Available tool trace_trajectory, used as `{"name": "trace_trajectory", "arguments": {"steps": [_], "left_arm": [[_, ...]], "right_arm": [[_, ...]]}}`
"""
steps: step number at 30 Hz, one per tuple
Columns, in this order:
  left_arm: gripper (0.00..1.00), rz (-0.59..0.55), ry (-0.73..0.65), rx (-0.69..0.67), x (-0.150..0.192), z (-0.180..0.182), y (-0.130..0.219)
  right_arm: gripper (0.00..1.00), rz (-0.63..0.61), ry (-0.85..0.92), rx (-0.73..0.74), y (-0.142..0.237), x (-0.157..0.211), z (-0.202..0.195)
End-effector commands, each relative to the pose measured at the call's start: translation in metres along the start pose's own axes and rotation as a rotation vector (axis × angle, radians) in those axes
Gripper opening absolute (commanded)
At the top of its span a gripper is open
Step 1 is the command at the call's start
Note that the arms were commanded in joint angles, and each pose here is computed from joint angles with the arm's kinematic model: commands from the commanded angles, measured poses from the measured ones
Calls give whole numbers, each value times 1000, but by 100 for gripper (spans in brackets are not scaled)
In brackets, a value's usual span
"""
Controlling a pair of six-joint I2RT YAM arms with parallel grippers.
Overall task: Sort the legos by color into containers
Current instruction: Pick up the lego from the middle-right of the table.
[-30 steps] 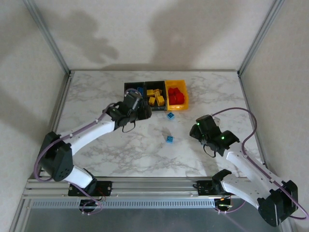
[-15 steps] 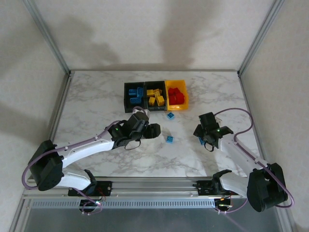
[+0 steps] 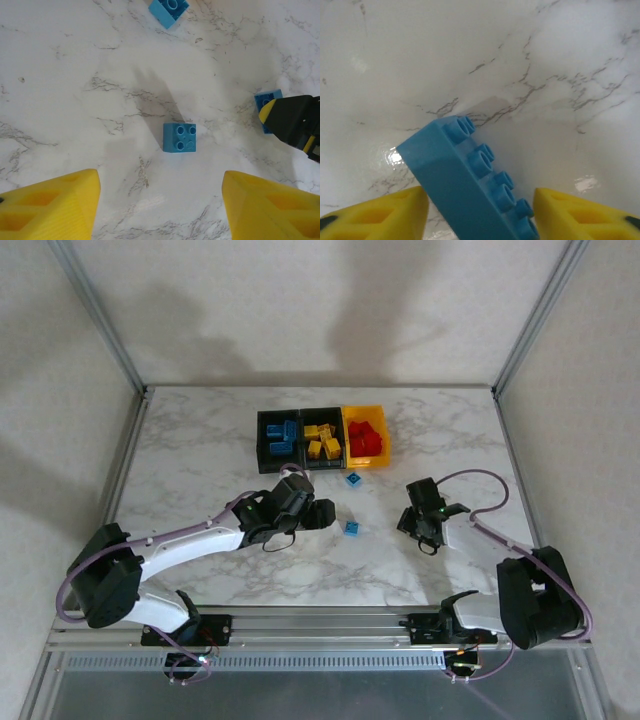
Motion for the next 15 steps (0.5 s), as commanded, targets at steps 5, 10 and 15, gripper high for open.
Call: {"name": "trace_trajectory", "arguments": {"steps": [5, 10, 15], "left_arm": [[65, -33, 19, -21, 0, 1, 0], [65, -66, 36, -50, -4, 6, 4], [68, -133, 116, -108, -12, 24, 16]], "right_arm": [[31, 10, 36, -47, -3, -4, 9], [19, -4, 85, -34, 3, -3, 17], [18, -45, 149, -53, 18, -9, 38]]}}
Point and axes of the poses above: each hand's point on the last joint's axis, 136 mm out from that joint toward the fingers, its own y axis back along the fingers, its own z axis along the line the jaws close on, x = y × z, the point moved 9 cm from there along y, back along the fingers
